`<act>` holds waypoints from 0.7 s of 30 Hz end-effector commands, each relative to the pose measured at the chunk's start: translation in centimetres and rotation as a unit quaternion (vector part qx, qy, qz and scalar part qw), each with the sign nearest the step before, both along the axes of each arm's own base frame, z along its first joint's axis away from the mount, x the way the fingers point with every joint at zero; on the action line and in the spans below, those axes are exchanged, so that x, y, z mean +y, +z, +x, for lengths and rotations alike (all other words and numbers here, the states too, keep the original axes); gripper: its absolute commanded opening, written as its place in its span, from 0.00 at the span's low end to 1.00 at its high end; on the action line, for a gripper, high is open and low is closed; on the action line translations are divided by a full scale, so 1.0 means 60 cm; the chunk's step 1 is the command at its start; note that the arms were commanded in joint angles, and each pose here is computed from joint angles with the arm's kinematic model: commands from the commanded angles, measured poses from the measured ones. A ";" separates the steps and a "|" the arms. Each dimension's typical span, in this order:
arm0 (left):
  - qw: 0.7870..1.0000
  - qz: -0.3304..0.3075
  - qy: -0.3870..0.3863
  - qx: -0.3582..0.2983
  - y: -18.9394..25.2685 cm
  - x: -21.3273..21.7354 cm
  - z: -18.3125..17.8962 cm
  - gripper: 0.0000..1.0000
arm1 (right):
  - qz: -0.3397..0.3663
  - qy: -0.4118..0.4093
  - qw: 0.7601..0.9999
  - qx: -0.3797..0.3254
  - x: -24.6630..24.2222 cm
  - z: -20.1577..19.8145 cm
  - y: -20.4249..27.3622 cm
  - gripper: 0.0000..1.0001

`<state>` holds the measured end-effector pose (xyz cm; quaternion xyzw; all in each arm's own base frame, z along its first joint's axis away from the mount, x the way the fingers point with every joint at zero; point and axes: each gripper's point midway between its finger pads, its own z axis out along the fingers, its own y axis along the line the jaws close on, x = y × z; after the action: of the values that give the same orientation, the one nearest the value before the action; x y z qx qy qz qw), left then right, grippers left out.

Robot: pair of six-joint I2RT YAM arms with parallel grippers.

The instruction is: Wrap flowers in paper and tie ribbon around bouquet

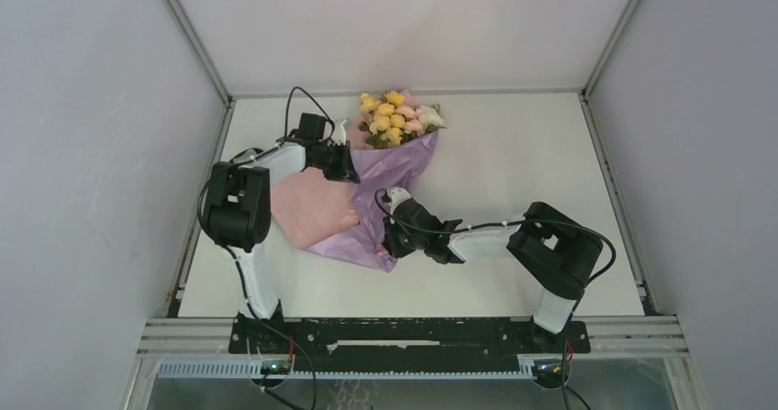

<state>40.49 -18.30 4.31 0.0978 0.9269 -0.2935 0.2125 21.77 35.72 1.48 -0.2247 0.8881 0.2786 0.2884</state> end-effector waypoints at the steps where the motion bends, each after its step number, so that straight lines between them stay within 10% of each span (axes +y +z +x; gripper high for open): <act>1: 0.995 0.028 0.026 -0.092 0.078 0.042 0.069 0.00 | -0.063 0.015 0.998 0.025 -0.039 -0.043 -0.042 0.15; 21: 0.999 0.013 0.019 -0.032 0.034 0.039 0.052 0.00 | 0.015 0.068 0.997 -0.045 -0.034 -0.043 0.123 0.31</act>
<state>41.77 -15.62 4.52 0.0911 0.9349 -0.2605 0.2231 18.51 31.45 5.98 -0.2770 0.8801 0.2607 0.2840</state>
